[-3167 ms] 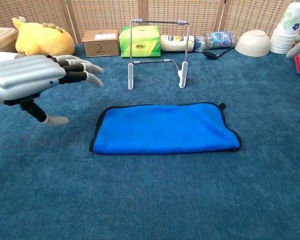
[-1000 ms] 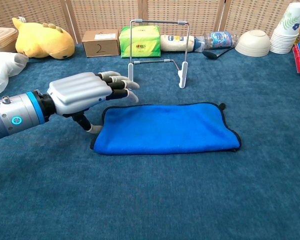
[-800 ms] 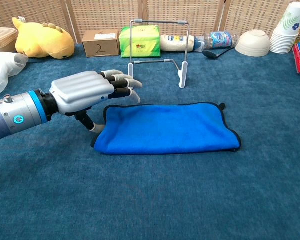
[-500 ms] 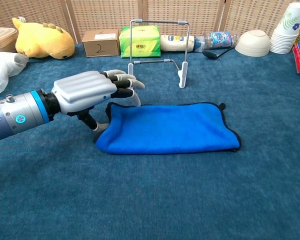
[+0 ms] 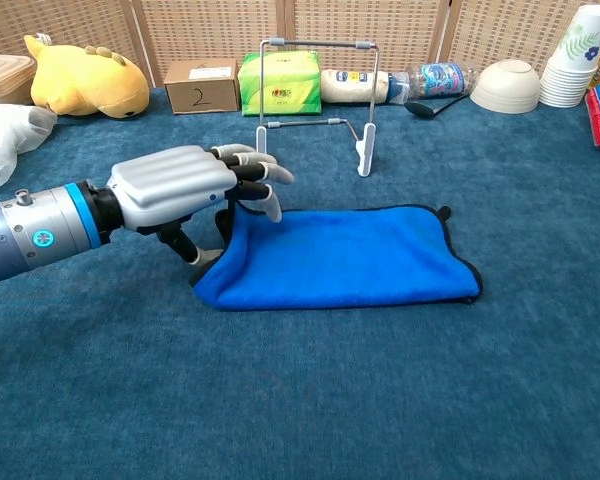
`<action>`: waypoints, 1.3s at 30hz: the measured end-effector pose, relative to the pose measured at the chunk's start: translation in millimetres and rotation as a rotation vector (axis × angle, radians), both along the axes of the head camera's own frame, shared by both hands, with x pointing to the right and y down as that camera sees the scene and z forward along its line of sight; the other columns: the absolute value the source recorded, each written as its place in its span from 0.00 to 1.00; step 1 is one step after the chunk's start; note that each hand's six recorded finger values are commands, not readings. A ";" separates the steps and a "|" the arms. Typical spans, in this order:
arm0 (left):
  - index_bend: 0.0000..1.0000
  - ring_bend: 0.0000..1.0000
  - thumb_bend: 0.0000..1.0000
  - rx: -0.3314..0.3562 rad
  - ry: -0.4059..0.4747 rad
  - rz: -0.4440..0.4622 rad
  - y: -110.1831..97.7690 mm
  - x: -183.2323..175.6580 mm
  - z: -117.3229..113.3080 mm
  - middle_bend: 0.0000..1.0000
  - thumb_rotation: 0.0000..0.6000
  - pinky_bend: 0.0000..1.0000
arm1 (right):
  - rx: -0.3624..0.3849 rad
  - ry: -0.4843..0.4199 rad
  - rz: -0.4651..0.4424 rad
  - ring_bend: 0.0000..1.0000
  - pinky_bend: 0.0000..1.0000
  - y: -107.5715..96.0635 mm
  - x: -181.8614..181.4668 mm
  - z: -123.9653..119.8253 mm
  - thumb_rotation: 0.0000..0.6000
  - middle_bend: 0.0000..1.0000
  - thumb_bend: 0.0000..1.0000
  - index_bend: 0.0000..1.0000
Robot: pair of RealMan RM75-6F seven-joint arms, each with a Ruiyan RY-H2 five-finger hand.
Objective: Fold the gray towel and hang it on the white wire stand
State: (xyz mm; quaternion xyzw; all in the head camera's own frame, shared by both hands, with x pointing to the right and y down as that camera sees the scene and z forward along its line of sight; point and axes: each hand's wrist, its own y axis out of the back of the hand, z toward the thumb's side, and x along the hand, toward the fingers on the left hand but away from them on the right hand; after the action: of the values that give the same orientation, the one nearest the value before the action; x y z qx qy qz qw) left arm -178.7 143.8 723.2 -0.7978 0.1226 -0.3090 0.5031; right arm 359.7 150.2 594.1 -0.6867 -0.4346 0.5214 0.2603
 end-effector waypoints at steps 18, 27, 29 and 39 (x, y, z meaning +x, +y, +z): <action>0.36 0.00 0.42 -0.005 0.004 0.005 0.2 0.3 3.9 0.14 1.00 0.00 | 0.006 -0.005 0.012 0.00 0.00 -2.1 1.4 -1.7 1.00 0.05 0.37 0.21; 0.52 0.00 0.47 -0.006 0.016 0.007 -1.9 3.3 3.2 0.19 1.00 0.00 | 0.010 -0.006 0.021 0.00 0.00 -2.2 3.5 -2.8 1.00 0.05 0.37 0.21; 0.55 0.00 0.48 -0.007 0.018 0.006 -2.0 3.3 3.2 0.20 1.00 0.00 | 0.011 -0.007 0.023 0.00 0.00 -2.4 4.1 -3.0 1.00 0.05 0.37 0.21; 0.72 0.05 0.53 -0.015 0.041 -0.026 -8.4 1.0 -1.1 0.27 1.00 0.00 | 0.016 -0.013 0.039 0.00 0.00 -3.4 7.3 -4.6 1.00 0.05 0.37 0.21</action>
State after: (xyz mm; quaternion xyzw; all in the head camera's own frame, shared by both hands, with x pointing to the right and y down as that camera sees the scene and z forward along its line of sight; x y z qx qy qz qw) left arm -177.7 135.4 722.1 -0.8060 0.1410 -0.3001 0.4903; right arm 366.9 146.7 589.5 -0.6791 -0.4540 0.5184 0.2529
